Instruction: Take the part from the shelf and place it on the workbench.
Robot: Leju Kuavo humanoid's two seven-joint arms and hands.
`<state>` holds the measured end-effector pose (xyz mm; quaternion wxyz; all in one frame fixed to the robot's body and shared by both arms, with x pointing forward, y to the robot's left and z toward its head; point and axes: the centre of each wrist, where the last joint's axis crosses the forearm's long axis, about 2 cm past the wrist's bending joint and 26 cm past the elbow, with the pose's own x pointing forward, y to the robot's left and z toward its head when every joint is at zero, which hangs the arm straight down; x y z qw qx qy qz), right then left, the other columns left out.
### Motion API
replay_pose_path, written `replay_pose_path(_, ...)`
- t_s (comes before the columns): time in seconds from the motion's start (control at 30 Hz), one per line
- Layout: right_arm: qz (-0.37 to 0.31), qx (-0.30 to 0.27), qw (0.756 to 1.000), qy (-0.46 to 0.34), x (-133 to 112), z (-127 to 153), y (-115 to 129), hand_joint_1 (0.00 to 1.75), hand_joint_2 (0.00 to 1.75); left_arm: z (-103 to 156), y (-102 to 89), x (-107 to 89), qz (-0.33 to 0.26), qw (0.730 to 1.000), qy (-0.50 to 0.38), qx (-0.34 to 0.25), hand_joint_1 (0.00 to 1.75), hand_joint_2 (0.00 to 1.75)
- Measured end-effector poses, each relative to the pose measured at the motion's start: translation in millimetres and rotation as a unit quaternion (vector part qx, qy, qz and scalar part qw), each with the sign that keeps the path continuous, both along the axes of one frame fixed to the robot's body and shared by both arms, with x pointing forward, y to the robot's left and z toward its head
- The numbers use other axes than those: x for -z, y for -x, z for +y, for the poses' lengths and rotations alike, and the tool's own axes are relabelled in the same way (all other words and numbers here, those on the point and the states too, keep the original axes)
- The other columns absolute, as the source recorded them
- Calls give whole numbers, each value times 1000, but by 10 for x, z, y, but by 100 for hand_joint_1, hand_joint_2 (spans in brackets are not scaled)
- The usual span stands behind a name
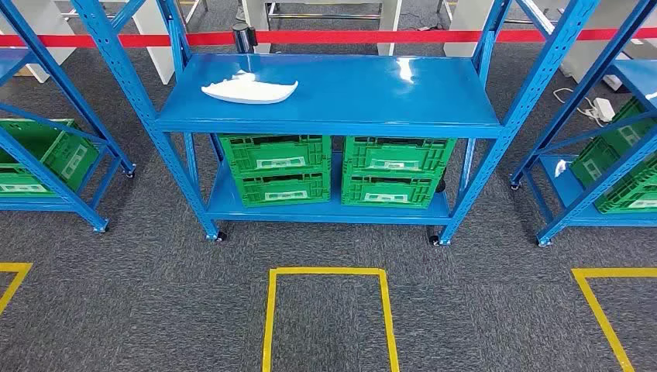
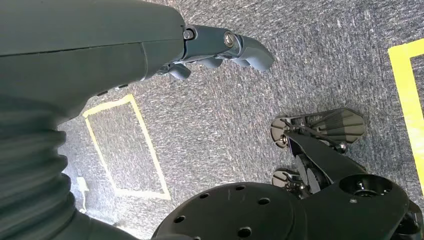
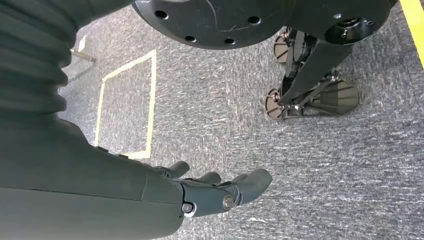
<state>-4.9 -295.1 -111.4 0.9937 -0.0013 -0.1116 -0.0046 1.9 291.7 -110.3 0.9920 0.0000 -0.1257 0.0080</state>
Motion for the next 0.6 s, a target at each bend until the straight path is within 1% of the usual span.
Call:
replay_pose_path(0.03, 0, 0, 1000, 0, 0, 0, 0, 175, 0, 0, 0, 0, 0, 1000, 0, 0, 116, 0)
replay_pose_path(0.07, 0, 0, 1000, 0, 0, 0, 0, 131, 0, 0, 0, 0, 0, 1000, 0, 0, 87, 0)
replay_pose_path(0.1, 0, 0, 1000, 0, 0, 0, 0, 87, 0, 0, 0, 0, 0, 1000, 0, 0, 44, 44)
replay_pose_path(0.13, 0, 0, 1000, 0, 0, 0, 0, 44, 44, 0, 0, 0, 0, 1000, 0, 0, 0, 87)
replay_pose_path(0.17, 0, 0, 1000, 0, 0, 0, 0, 0, 87, 0, 0, 0, 0, 1000, 0, 0, 0, 131)
replay_pose_path(0.2, 0, 0, 1000, 0, 0, 0, 0, 0, 131, 0, 0, 0, 0, 1000, 0, 0, 0, 175)
replay_pose_path(0.23, 0, 0, 1000, 0, 0, 0, 0, 0, 175, 0, 0, 0, 0, 1000, 0, 0, 0, 175)
replay_pose_path(0.43, 0, 0, 1000, 0, 0, 0, -1, 0, 175, 0, -1, 0, 0, 1000, 0, 0, 0, 175)
replay_pose_path(0.6, -5, -1, 1000, 6, -1, -31, -44, 0, 175, 49, -31, 1, -10, 1000, -7, -12, 0, 175)
